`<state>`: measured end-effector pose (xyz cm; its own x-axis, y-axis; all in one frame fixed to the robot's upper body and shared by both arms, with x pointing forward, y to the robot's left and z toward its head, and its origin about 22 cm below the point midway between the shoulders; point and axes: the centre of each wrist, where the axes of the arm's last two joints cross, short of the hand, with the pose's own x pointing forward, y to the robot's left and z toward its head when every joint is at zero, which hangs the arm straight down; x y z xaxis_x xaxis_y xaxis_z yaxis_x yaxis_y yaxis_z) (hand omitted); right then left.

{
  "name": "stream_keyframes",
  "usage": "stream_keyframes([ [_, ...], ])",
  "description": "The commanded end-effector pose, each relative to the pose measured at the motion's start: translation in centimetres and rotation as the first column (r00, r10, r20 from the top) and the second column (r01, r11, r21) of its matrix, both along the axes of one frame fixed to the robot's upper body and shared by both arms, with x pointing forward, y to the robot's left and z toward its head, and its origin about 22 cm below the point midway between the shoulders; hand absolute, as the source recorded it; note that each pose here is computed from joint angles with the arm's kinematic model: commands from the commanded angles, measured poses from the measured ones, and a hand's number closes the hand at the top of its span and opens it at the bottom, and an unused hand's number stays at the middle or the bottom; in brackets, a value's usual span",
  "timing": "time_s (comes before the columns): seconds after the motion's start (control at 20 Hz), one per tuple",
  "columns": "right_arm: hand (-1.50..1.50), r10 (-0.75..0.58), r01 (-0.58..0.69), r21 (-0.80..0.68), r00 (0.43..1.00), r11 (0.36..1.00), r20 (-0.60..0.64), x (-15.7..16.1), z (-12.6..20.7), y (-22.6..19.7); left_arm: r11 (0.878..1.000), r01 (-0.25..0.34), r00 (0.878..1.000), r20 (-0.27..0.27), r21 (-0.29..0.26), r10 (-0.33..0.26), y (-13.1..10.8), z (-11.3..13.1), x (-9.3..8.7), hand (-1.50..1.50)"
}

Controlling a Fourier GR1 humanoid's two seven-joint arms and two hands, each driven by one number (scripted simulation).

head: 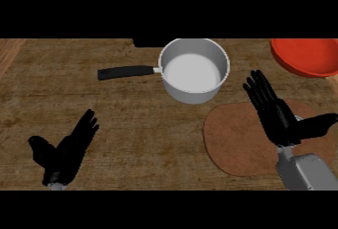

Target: Pick the can from the cutting board and place it in the pot

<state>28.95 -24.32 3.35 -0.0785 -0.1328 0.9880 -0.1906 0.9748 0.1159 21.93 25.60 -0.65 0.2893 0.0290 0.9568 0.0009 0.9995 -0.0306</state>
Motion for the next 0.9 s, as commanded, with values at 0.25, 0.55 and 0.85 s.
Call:
stream_keyframes([
  [0.25,1.50,-0.192,0.252,-0.221,0.946,0.942,0.260,1.2,8.5,-16.8,0.967,-0.218,0.908,0.392,0.132,0.151,4.5,8.5,4.6,0.00],
  [0.55,-1.50,-0.246,0.405,-0.416,0.890,0.815,0.384,-2.5,1.0,-22.3,0.979,-0.181,0.927,0.348,0.089,0.140,3.0,8.7,5.8,0.00],
  [0.85,-1.50,-0.081,0.308,-0.446,0.885,0.841,0.458,-2.3,4.9,-26.8,0.979,-0.181,0.925,0.355,0.096,0.137,2.4,9.7,5.9,0.00],
])
